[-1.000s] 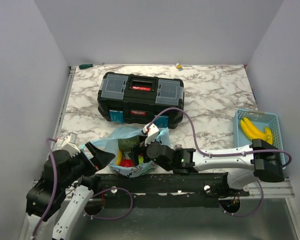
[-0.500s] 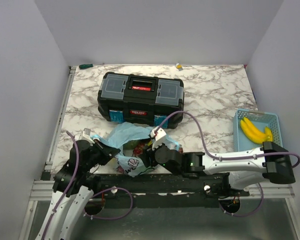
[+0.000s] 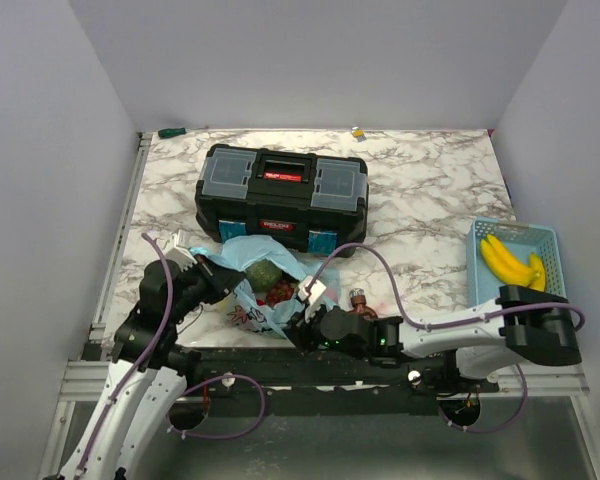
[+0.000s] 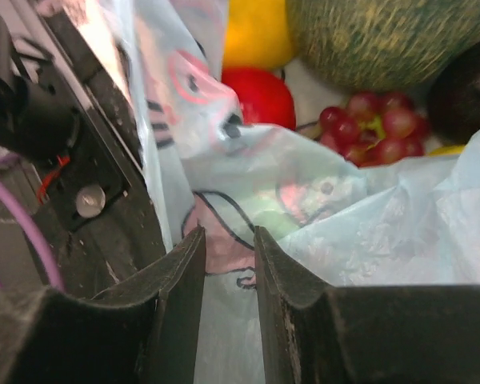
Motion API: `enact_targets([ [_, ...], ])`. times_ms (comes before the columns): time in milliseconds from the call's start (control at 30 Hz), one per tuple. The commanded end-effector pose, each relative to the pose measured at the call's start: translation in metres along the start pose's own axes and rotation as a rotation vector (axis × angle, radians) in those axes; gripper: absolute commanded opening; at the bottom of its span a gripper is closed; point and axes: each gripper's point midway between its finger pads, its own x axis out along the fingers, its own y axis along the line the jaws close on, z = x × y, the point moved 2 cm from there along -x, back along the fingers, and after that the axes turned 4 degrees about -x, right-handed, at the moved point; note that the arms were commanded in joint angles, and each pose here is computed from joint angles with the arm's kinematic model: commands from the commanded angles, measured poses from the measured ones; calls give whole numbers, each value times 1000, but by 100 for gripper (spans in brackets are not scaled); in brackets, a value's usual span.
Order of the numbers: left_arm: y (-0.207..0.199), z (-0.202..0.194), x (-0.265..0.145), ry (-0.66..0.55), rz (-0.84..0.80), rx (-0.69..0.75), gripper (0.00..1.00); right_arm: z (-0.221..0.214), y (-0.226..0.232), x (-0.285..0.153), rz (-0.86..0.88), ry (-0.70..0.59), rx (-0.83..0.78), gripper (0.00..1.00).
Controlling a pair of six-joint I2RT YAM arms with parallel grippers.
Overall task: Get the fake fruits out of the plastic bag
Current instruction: Adjust the plastic bag at the center of the board.
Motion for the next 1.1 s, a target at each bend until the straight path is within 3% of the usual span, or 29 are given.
enact_targets([
  [0, 22, -16, -19, 19, 44, 54, 0, -48, 8, 12, 57, 116, -29, 33],
  [167, 39, -47, -23, 68, -8, -74, 0, -41, -3, 8, -23, 100, 4, 34],
  [567, 61, -65, -37, 86, 61, -144, 0, 39, -4, 1, -136, -56, 48, 68],
  [667, 62, -64, -38, 72, 63, -139, 0, 34, -11, 20, -208, -62, 8, 67],
  [733, 63, -66, -37, 84, 62, -142, 0, 31, -14, 33, -239, -52, -4, 58],
  [833, 67, -69, -35, 96, 72, -146, 0, 18, -19, 50, -268, -12, -48, 53],
  [1067, 72, -70, -34, 84, 87, -150, 0, -22, -23, 33, -218, 127, -69, 40],
])
